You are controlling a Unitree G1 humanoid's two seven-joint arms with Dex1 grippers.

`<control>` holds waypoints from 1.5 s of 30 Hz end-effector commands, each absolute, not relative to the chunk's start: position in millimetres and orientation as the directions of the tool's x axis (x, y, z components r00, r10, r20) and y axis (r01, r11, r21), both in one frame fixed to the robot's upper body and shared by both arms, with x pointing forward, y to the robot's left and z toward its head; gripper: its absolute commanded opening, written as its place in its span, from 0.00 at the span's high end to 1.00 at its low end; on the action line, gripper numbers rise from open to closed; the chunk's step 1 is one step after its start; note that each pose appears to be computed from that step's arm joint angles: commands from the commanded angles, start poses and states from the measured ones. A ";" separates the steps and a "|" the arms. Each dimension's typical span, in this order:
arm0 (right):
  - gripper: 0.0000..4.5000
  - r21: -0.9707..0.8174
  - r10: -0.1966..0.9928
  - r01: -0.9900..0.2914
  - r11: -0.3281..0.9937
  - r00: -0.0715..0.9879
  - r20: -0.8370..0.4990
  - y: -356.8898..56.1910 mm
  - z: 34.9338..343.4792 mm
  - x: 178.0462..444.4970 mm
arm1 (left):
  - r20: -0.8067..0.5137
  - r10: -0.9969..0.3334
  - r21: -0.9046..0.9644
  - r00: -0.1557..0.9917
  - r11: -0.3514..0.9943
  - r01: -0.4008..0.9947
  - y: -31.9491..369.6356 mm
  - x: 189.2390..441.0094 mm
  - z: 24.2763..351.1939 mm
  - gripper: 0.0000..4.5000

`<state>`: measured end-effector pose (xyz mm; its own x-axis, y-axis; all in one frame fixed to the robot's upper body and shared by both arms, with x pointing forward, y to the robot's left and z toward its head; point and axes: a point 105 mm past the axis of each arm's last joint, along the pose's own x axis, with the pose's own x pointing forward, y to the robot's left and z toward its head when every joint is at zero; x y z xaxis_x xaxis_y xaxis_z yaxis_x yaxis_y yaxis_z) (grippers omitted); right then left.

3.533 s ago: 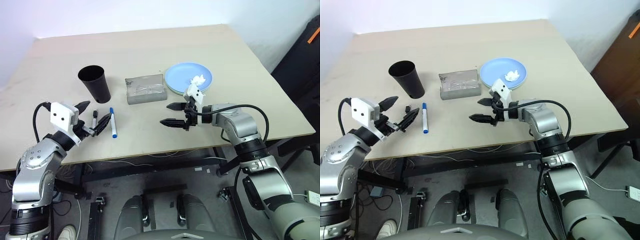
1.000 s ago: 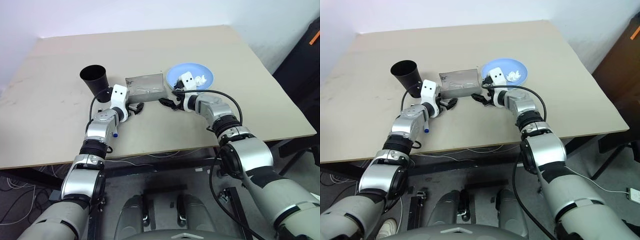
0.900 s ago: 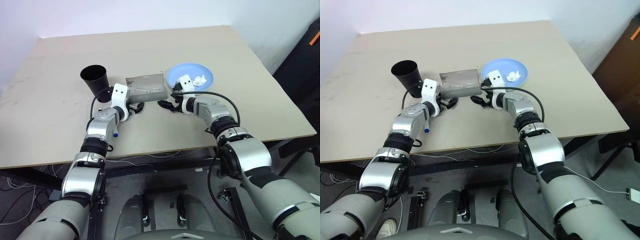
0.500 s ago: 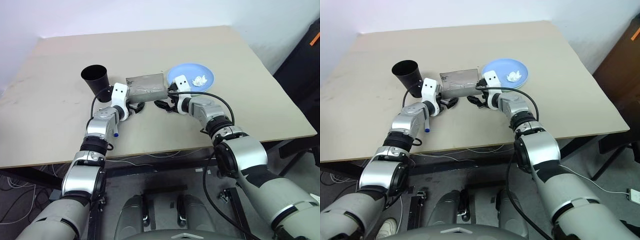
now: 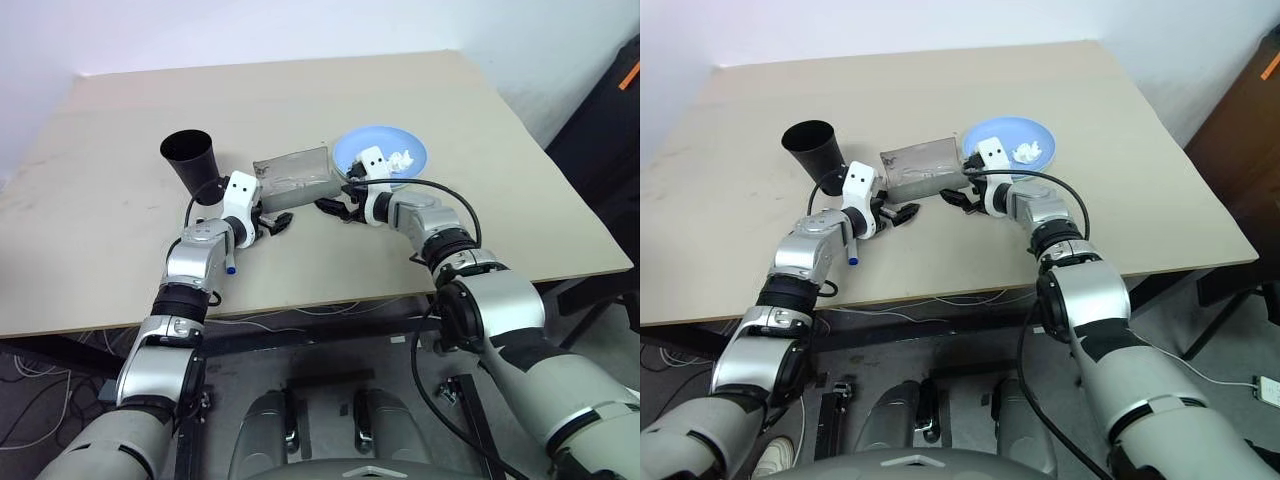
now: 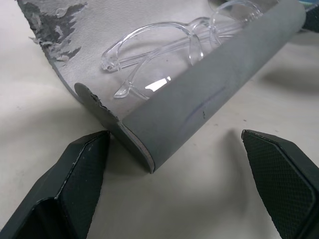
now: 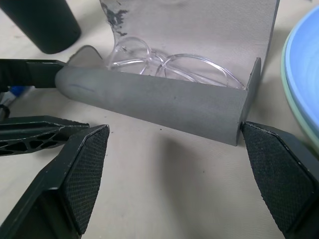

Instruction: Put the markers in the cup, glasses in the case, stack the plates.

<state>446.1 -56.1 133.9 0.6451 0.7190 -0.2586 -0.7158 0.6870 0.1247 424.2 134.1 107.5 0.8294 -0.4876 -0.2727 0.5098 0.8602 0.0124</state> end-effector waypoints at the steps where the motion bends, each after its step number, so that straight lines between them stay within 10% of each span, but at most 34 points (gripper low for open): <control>1: 0.01 0.074 0.801 -0.806 0.588 0.567 -0.191 -42.1 162.7 441.3 | -0.233 -0.558 0.040 0.797 0.813 0.581 117.6 417.6 122.9 0.01; 11: 0.01 0.047 0.895 -0.928 0.370 0.343 -0.284 -58.5 151.0 397.4 | -0.232 -0.575 0.096 0.784 0.789 0.607 139.3 391.6 141.7 0.01; 45: 0.01 0.059 0.889 -0.970 0.234 0.189 -0.418 -74.9 132.4 323.9 | -0.281 -0.640 0.068 0.716 0.730 0.680 142.9 327.9 142.2 0.01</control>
